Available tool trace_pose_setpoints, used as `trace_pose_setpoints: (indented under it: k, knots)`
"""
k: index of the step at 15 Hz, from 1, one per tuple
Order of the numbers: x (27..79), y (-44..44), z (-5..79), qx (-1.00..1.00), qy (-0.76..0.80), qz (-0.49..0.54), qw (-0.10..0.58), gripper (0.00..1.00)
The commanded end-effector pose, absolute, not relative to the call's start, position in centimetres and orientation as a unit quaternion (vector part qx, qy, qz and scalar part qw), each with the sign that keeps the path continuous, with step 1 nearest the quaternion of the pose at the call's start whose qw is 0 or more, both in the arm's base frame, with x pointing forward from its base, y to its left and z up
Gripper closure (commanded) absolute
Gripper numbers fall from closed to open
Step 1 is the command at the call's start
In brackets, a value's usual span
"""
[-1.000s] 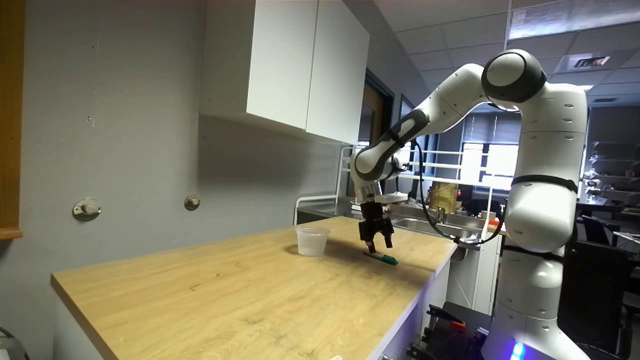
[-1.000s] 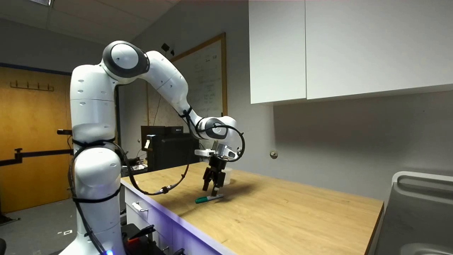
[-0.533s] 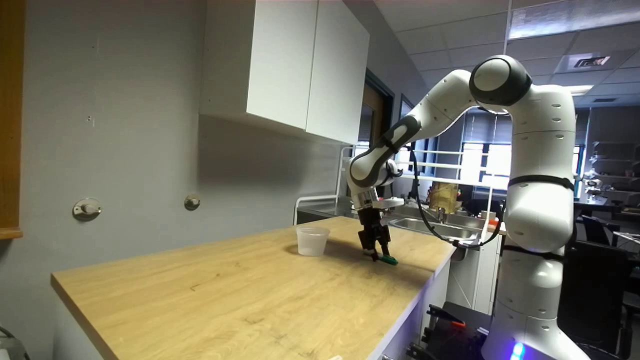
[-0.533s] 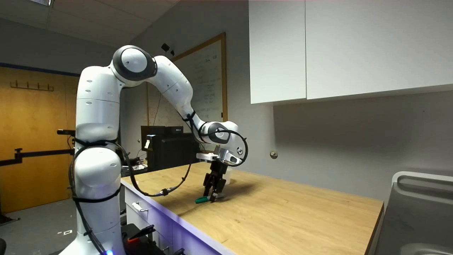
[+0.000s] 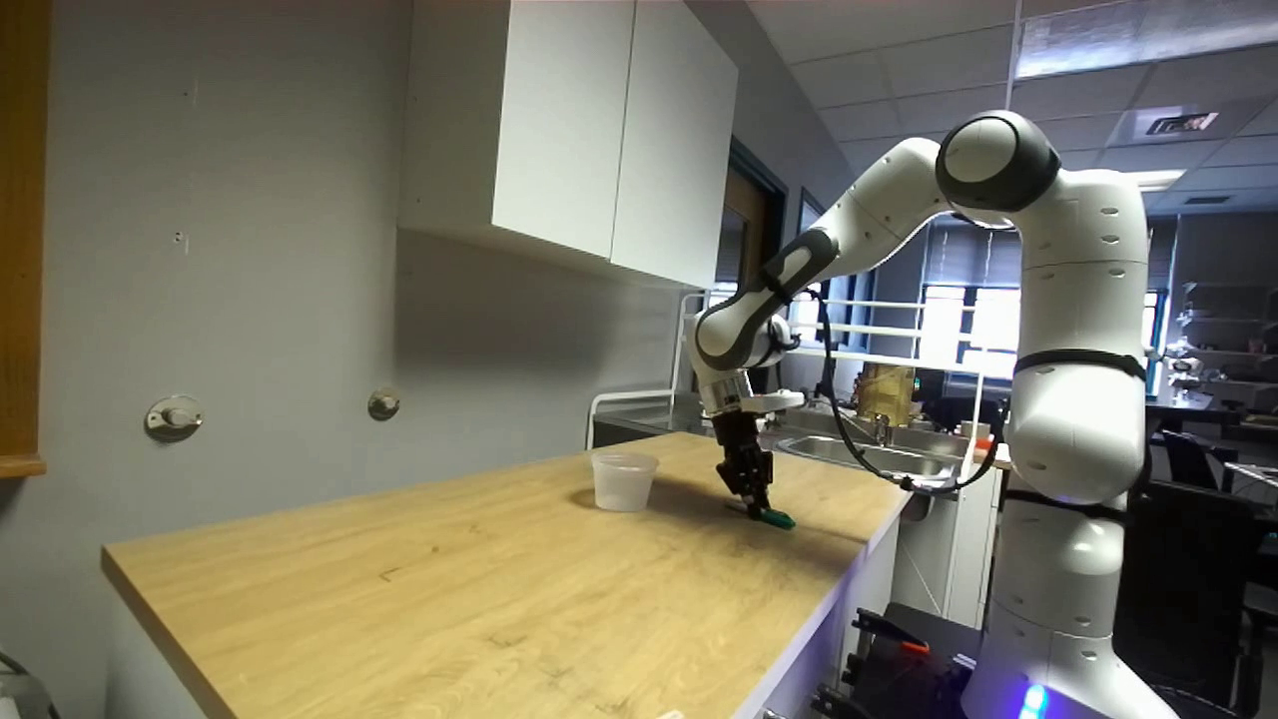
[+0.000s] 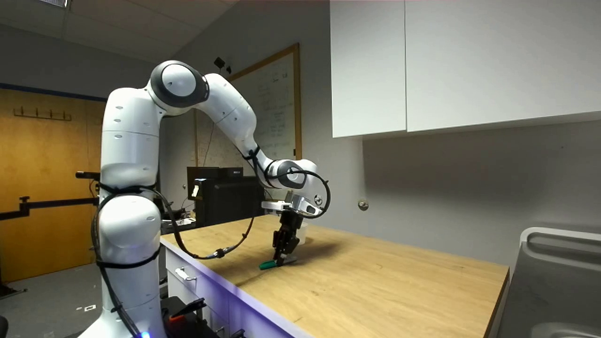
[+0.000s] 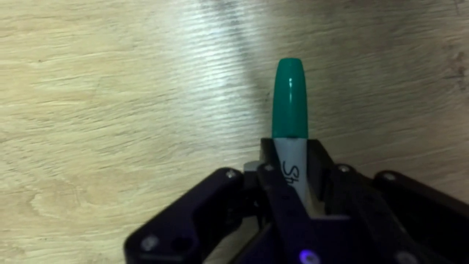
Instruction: Put the green marker inside the clear cup
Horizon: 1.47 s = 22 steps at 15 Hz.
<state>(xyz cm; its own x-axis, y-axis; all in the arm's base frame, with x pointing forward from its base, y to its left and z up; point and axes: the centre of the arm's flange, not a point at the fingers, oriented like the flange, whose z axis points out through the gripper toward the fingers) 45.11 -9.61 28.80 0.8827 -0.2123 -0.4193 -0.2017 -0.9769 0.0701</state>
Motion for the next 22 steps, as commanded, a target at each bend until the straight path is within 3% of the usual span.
trace_pose_setpoints:
  k: [1,13,22]
  knots:
    - [45.7,-9.6,30.5,0.972,-0.095,-0.212,0.015,0.91]
    - [46.2,-5.8,46.1,0.972,-0.225,0.010,0.060,0.91]
    - [50.5,1.8,49.5,0.957,-0.264,0.091,0.075,0.91]
